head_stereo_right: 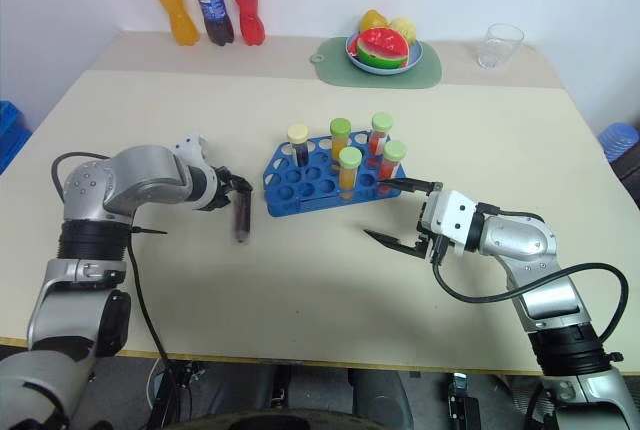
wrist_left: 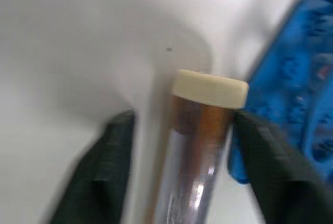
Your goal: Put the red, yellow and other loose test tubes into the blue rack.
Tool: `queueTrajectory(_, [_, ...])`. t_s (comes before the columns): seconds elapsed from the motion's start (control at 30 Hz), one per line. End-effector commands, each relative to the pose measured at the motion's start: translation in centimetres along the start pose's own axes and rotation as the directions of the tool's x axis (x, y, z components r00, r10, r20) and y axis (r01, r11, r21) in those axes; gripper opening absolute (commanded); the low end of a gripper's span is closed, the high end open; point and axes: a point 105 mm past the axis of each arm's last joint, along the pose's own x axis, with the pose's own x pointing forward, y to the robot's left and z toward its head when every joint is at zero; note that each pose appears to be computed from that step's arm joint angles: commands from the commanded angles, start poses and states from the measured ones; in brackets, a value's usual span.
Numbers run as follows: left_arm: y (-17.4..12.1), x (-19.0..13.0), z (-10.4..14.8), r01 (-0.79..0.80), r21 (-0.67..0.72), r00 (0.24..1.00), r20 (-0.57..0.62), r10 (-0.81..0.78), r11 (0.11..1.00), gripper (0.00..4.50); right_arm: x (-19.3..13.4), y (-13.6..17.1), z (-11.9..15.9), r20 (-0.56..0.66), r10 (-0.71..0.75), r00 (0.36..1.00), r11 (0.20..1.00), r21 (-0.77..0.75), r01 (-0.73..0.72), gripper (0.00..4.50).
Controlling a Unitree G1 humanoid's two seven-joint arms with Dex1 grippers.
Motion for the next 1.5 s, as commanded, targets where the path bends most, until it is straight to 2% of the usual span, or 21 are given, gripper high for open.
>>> queueTrajectory(0.03, [0.3, 0.2, -0.1, -0.01, -0.002, 1.0, -0.021, 0.01, 1.0, 1.26, 0.0, -0.7, 0.9, 0.024, -0.021, 0.999, 0.999, -0.036, 0.022, 4.34])
queueTrajectory(0.2, [0.1, -0.8, 0.4, 0.049, -0.004, 0.999, 0.019, -0.049, 0.999, 1.26, 0.4, -0.8, 0.9, 0.03, -0.018, 0.999, 0.999, -0.035, 0.019, 4.34])
queueTrajectory(0.37, [-0.3, -4.9, 1.9, 0.205, 0.097, 0.952, 0.211, -0.222, 0.974, 1.26, 0.7, -1.3, 0.8, 0.035, -0.017, 0.999, 0.999, -0.036, 0.019, 4.34])
queueTrajectory(0.43, [-0.9, -7.1, 2.2, 0.254, 0.265, 0.893, 0.305, -0.331, 0.93, 1.26, 0.8, -1.5, 0.7, 0.035, -0.018, 0.999, 0.999, -0.036, 0.019, 4.34])
queueTrajectory(0.53, [-1.7, -9.7, 1.7, 0.354, 0.431, 0.78, 0.353, -0.516, 0.83, 1.26, 0.8, -1.7, 0.5, 0.036, -0.017, 0.999, 0.999, -0.035, 0.019, 4.34])
queueTrajectory(0.63, [-1.9, -11.5, 1.2, 0.297, 0.601, 0.731, 0.357, -0.582, 0.742, 1.26, 0.6, -1.7, 0.2, 0.031, -0.02, 0.999, 1.0, -0.019, 0.021, 4.34])
queueTrajectory(0.77, [-4.3, -13.9, 1.2, 0.206, 0.821, 0.509, 0.374, -0.775, 0.532, 1.26, -0.1, -1.5, -0.4, 0.006, -0.029, 1.0, 1.0, -0.007, 0.029, 4.34])
queueTrajectory(0.97, [-6.9, -12.2, -0.8, 0.047, 0.959, 0.32, 0.252, -0.913, 0.281, 1.26, -1.4, -1.6, -0.6, -0.031, -0.066, 0.997, 0.998, 0.001, 0.066, 4.34])
queueTrajectory(1.13, [-7.4, -8.2, -2.3, -0.109, 0.986, 0.304, 0.158, -0.94, 0.13, 1.26, -3.1, -1.1, -0.7, -0.078, -0.102, 0.992, 0.994, 0.017, 0.104, 4.34])
queueTrajectory(1.2, [-7.7, -7.1, -2.7, -0.163, 0.981, 0.293, 0.146, -0.945, 0.101, 1.26, -3.7, -0.9, -0.7, -0.095, -0.108, 0.99, 0.994, 0.022, 0.111, 4.34])
queueTrajectory(1.3, [-8.8, -6.0, -3.1, -0.174, 0.977, 0.239, 0.16, -0.958, 0.12, 1.26, -5.3, -0.5, -0.5, -0.137, -0.123, 0.983, 0.991, 0.032, 0.128, 4.34])
queueTrajectory(1.5, [-10.8, -5.8, -4.0, -0.195, 0.972, 0.14, 0.156, -0.978, 0.127, 1.26, -7.7, -0.3, 0.3, -0.197, -0.147, 0.969, 0.985, 0.055, 0.161, 4.34])
